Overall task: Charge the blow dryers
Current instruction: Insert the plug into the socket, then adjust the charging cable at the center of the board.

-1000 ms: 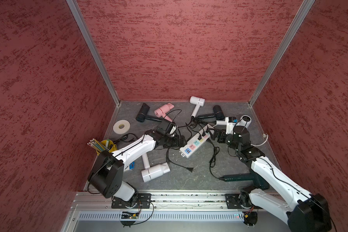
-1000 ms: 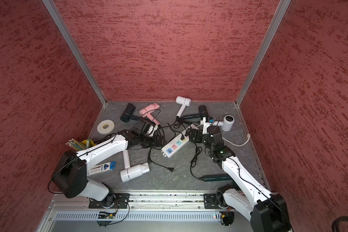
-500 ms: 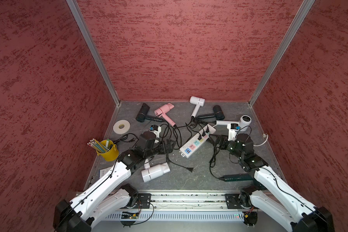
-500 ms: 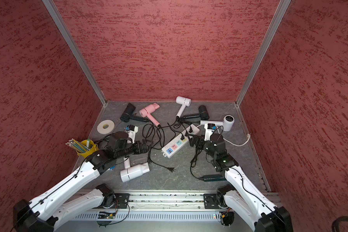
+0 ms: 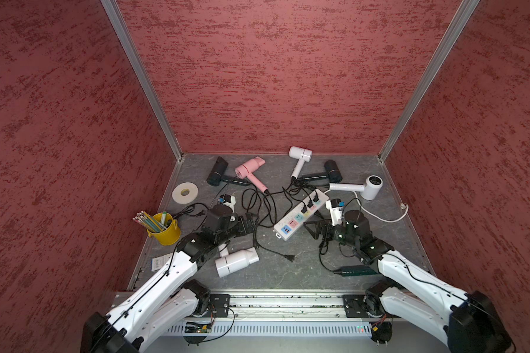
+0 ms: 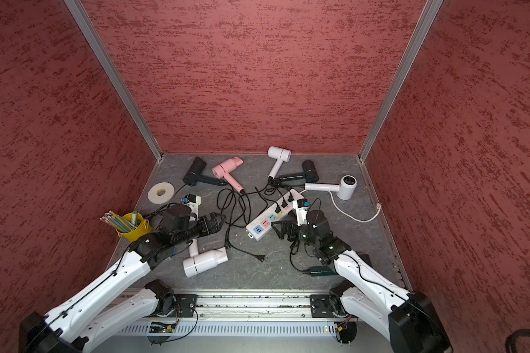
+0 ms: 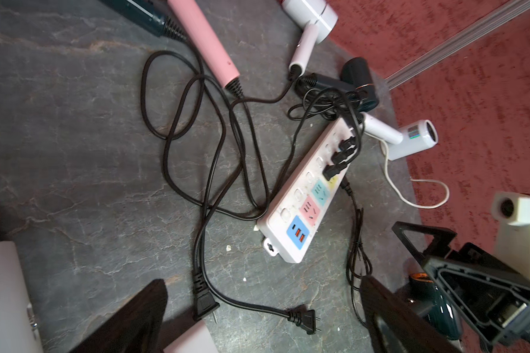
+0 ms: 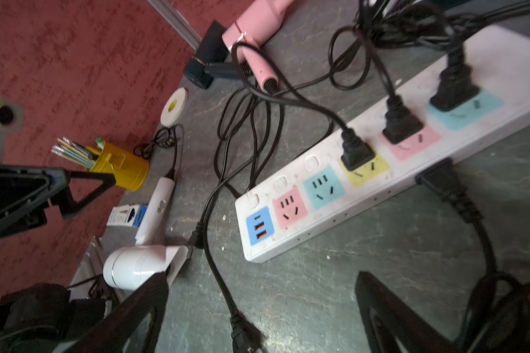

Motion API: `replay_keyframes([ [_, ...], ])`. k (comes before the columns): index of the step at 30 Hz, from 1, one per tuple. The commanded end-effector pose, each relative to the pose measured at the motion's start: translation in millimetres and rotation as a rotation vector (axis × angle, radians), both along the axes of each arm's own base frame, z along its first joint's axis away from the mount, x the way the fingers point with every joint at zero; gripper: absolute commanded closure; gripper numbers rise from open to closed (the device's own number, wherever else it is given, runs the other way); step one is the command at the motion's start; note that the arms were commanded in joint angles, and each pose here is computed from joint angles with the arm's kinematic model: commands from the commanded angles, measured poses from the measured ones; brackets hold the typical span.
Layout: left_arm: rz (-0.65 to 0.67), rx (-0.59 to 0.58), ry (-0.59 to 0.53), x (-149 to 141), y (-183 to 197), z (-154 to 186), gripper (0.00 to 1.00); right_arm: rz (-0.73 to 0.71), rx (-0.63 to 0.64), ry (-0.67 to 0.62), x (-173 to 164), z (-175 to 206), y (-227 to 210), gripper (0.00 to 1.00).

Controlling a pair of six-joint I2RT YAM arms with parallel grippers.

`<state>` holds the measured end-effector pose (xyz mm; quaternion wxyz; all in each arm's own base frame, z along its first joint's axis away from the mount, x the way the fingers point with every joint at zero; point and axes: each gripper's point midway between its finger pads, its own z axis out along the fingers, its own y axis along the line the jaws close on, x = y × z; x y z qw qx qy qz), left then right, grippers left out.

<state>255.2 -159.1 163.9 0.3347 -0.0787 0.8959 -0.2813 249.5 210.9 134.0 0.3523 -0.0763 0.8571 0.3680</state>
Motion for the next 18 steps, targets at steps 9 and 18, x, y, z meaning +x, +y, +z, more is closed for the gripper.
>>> replay_keyframes([
  [9, 0.017, -0.023, 0.136, 15, 2, -23, 0.00, 0.178, -0.258, 0.003, -30, -36, 61, 0.22],
  [18, 0.052, -0.034, 0.160, 16, 16, -31, 0.00, 0.310, -0.522, 0.034, -60, -86, 92, 0.36],
])
